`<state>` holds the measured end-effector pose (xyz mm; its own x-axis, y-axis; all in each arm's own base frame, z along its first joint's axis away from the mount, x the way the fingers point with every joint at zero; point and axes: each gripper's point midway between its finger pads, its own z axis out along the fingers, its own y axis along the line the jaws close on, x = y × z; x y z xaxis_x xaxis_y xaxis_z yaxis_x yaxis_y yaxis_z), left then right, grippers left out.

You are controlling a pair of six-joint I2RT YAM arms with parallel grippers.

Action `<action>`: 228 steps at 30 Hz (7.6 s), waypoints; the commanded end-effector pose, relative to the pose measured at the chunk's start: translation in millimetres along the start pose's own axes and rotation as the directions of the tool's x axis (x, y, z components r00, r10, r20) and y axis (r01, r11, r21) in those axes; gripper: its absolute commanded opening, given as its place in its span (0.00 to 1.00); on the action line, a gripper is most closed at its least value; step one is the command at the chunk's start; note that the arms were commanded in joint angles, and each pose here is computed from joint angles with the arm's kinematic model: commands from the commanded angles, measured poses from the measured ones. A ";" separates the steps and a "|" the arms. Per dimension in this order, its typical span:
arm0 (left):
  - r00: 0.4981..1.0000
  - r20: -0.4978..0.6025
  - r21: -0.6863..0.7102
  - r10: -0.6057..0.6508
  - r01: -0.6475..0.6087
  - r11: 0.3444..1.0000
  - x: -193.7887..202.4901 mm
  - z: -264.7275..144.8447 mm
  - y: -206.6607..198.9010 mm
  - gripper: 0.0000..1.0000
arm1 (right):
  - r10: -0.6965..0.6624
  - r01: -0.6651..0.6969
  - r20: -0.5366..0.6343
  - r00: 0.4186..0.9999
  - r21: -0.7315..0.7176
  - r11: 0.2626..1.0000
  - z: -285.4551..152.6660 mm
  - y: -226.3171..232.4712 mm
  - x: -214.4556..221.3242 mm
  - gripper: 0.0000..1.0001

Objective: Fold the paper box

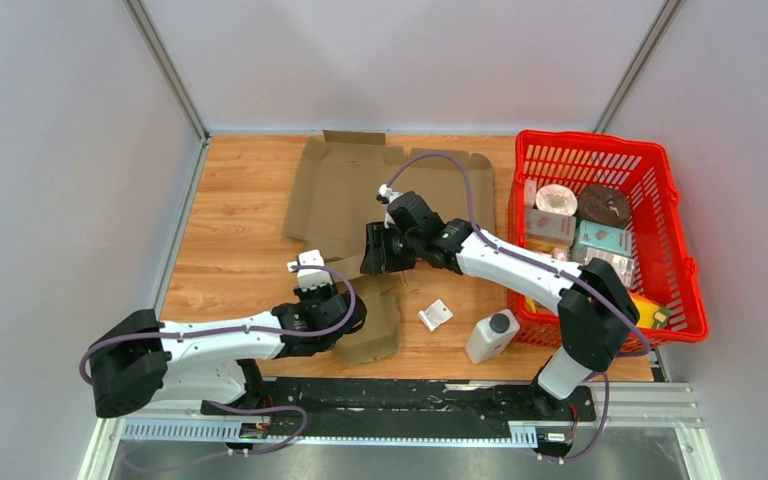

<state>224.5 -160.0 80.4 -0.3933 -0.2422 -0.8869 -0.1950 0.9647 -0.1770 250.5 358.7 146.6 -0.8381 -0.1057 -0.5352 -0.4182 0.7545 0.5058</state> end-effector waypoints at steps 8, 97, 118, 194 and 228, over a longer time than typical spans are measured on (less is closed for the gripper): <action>0.999 -0.011 0.054 -0.046 0.047 0.997 4.2 -2.7 -3.8 0.00 | 0.250 -0.242 0.006 0.968 -0.224 0.944 13.8 22.7 -14.3 0.42; 0.998 -0.002 0.064 -0.061 0.061 0.996 4.8 -2.4 -2.7 0.00 | -0.214 0.165 0.157 0.964 0.276 0.947 66.8 -42.0 36.7 0.00; 0.998 -0.002 0.063 -0.060 0.060 0.996 3.9 -2.9 -3.8 0.00 | -0.183 0.157 0.093 0.979 0.237 0.959 38.4 -53.9 63.5 0.07; 0.999 -0.002 0.069 -0.052 0.052 0.996 3.2 -4.4 -6.4 0.00 | -0.523 0.470 0.213 0.825 0.255 0.845 -32.1 -56.7 20.8 0.58; 0.997 0.002 0.086 -0.076 0.076 0.993 3.2 -5.0 -5.1 0.00 | -0.630 0.512 0.460 0.626 0.366 0.777 22.1 -13.2 1.6 0.46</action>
<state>220.9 -162.9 79.9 -0.3750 -0.3058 -0.8751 -0.1601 0.9512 -0.2638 251.7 362.1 115.2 -0.1380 -0.2902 -0.9469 -0.6868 0.7170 -0.1196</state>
